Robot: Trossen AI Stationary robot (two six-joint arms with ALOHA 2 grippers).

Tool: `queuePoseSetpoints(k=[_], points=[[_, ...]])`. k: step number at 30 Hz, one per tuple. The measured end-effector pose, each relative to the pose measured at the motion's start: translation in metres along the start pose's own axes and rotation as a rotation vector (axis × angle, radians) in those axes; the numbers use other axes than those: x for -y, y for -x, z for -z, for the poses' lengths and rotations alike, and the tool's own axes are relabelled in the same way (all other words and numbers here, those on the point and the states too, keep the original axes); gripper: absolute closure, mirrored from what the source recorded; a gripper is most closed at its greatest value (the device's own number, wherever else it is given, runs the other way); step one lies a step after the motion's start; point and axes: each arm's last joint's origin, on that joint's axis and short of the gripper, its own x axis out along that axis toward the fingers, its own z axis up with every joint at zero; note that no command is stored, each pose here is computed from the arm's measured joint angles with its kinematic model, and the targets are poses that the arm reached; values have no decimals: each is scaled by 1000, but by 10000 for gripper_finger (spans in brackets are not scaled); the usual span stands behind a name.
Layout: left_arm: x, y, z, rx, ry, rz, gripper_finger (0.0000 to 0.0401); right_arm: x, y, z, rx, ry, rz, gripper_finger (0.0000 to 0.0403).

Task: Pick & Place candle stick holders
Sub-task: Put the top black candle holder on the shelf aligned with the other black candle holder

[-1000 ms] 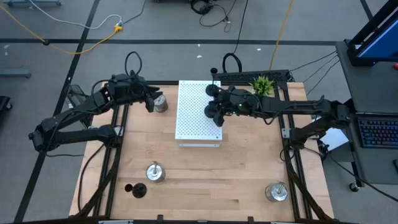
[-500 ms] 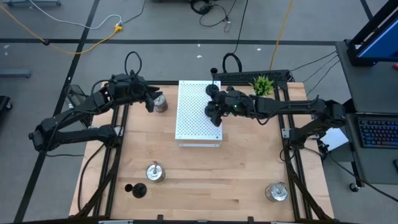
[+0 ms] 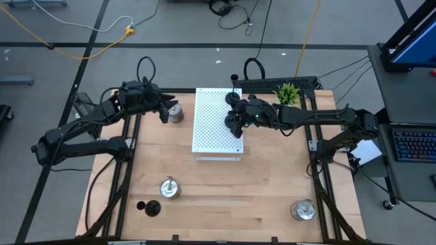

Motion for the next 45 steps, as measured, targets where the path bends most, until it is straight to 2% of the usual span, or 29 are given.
queuePoseSetpoints(k=[9, 14, 21, 31, 38, 45], points=[[1, 0, 0, -2, -88, 31, 268, 0, 0, 0, -2, -6, 0, 382], [2, 0, 0, -5, -86, 80, 268, 0, 0, 0, -2, -6, 0, 373], [3, 0, 0, -4, -85, 89, 268, 0, 0, 0, -2, -15, 1, 360], [3, 0, 0, -4, -86, 109, 268, 0, 0, 0, -2, -36, 1, 314], [5, 0, 1, -9, -97, 183, 268, 0, 0, 0, -1, -58, 1, 284], [5, -2, 7, -26, -94, 195, 268, 0, 0, 0, -1, -58, 1, 246]])
